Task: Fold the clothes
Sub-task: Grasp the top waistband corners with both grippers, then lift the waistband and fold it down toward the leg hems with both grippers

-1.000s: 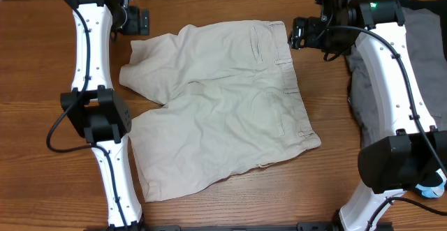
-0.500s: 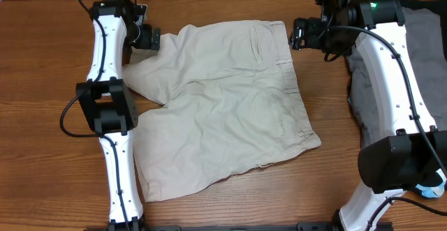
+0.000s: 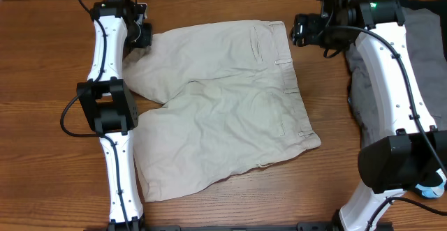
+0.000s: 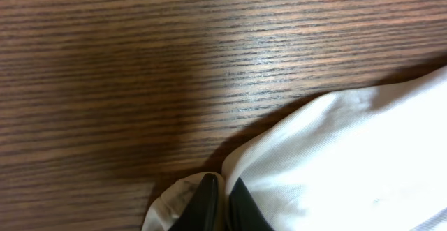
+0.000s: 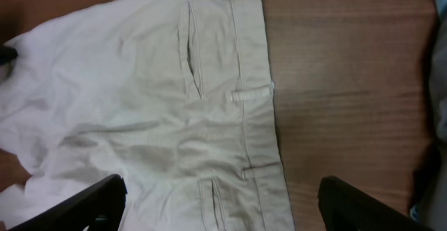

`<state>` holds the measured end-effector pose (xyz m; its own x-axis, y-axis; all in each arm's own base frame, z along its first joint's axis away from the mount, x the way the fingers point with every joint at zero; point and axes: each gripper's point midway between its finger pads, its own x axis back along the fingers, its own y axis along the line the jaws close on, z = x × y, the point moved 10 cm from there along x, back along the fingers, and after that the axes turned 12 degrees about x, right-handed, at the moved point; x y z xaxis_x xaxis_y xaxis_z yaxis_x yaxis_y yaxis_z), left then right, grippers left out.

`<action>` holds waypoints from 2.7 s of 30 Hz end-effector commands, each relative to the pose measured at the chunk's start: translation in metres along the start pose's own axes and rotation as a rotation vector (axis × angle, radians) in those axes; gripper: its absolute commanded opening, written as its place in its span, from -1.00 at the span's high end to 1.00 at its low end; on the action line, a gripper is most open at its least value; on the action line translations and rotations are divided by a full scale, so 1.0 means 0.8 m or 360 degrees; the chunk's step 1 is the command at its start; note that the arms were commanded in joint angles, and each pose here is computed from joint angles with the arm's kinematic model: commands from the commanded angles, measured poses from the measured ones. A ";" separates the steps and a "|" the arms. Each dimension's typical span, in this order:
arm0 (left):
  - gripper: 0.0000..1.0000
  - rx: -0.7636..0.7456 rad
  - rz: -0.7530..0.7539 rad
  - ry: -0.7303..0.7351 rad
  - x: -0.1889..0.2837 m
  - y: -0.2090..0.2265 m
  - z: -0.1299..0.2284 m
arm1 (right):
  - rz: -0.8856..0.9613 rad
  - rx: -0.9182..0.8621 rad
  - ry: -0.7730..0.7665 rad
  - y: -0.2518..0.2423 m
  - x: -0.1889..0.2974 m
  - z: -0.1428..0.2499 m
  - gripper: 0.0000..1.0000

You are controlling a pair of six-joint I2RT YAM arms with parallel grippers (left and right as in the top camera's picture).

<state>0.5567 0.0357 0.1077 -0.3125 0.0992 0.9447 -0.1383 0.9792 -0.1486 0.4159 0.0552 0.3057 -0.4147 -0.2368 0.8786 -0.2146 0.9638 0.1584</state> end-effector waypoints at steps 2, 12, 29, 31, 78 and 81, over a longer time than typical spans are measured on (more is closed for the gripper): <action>0.92 0.0053 0.0013 -0.0007 0.011 -0.003 -0.002 | 0.0037 0.0036 -0.0115 0.003 0.008 -0.013 -0.79; 0.92 0.0087 0.0184 -0.0293 0.161 -0.034 -0.026 | 0.0156 0.0163 -0.0339 0.005 -0.048 -0.055 -0.82; 0.92 -0.0021 0.0293 -0.0275 0.216 -0.113 0.001 | 0.0037 0.0211 -0.0389 -0.023 -0.245 -0.067 -0.85; 0.92 -0.0032 0.0300 -0.0283 0.216 -0.118 0.001 | 0.0004 0.0214 -0.0379 -0.024 -0.265 -0.063 -0.85; 0.92 0.0108 0.0495 -0.0576 0.298 -0.031 -0.026 | 0.0035 -0.0028 -0.0356 -0.126 0.006 -0.094 0.93; 0.92 0.0091 0.0600 -0.0535 0.312 -0.036 -0.017 | 0.0029 -0.0061 -0.0296 -0.123 0.027 -0.082 0.93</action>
<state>0.5122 0.0109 0.3162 -0.5693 0.3738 0.7323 -0.0048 0.8892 -0.4576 0.5035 -0.0022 0.3033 -0.5000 -0.3282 0.8014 -0.2302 0.9425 0.2423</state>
